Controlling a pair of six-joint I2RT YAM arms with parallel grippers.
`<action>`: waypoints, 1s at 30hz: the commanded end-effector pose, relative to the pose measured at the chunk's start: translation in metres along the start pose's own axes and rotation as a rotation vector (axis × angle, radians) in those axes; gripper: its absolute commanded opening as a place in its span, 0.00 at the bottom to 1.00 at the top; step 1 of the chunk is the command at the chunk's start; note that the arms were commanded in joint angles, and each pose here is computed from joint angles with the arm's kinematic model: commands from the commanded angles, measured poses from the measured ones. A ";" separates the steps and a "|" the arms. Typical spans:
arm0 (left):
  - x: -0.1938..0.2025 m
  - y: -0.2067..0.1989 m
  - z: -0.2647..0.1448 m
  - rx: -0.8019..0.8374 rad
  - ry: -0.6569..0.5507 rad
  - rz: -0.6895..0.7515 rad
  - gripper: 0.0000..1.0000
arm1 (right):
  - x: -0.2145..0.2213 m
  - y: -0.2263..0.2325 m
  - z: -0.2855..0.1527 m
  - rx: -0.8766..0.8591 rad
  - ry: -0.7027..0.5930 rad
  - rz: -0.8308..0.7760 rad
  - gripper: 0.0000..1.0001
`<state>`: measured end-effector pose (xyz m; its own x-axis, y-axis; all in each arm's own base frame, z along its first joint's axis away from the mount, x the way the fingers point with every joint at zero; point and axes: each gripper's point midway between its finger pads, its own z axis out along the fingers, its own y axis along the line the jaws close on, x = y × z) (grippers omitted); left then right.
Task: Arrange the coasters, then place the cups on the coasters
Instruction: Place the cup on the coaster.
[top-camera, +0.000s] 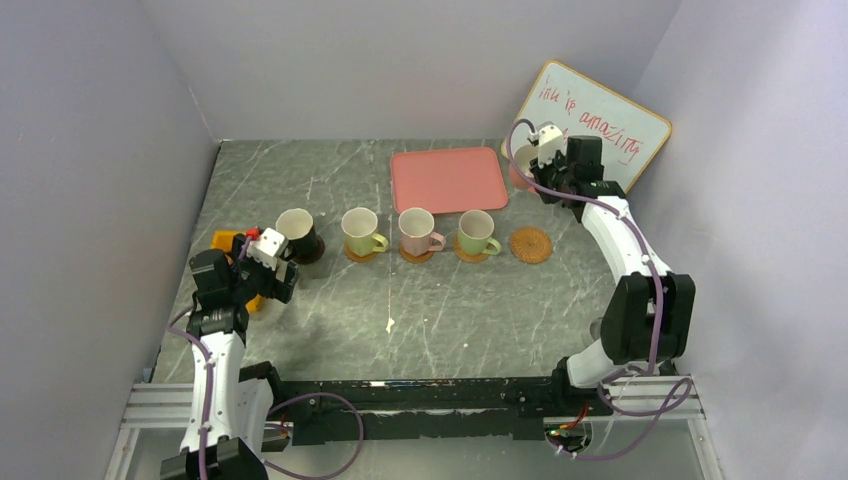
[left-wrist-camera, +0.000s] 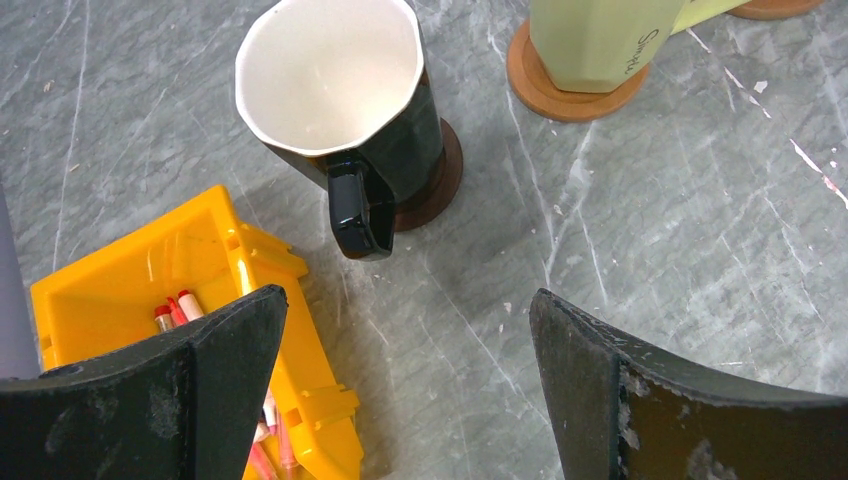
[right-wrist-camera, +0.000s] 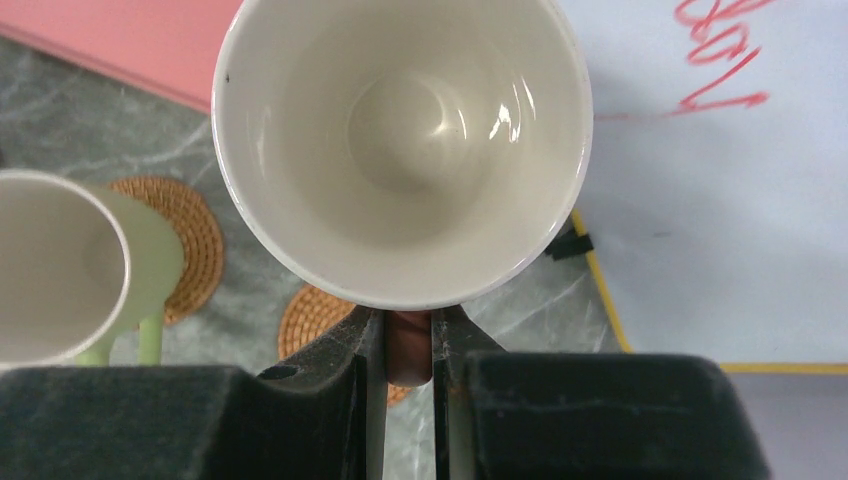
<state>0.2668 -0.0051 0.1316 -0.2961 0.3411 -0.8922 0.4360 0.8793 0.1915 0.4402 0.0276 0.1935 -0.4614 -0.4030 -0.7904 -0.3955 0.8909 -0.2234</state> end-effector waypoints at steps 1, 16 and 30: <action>-0.011 0.005 -0.002 -0.015 -0.038 0.046 0.96 | -0.013 -0.001 -0.029 -0.003 -0.078 -0.037 0.00; -0.011 0.005 -0.002 -0.017 -0.036 0.044 0.96 | 0.037 -0.020 -0.059 0.074 -0.096 0.225 0.00; -0.011 0.005 -0.003 -0.017 -0.039 0.048 0.96 | 0.051 -0.019 -0.054 0.071 -0.030 0.252 0.00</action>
<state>0.2666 -0.0052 0.1342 -0.2861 0.3444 -0.8942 0.4340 0.8786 0.1995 0.3578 -0.0201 0.1552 -0.6214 -0.1677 -0.7654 -0.2243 0.9740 -0.0314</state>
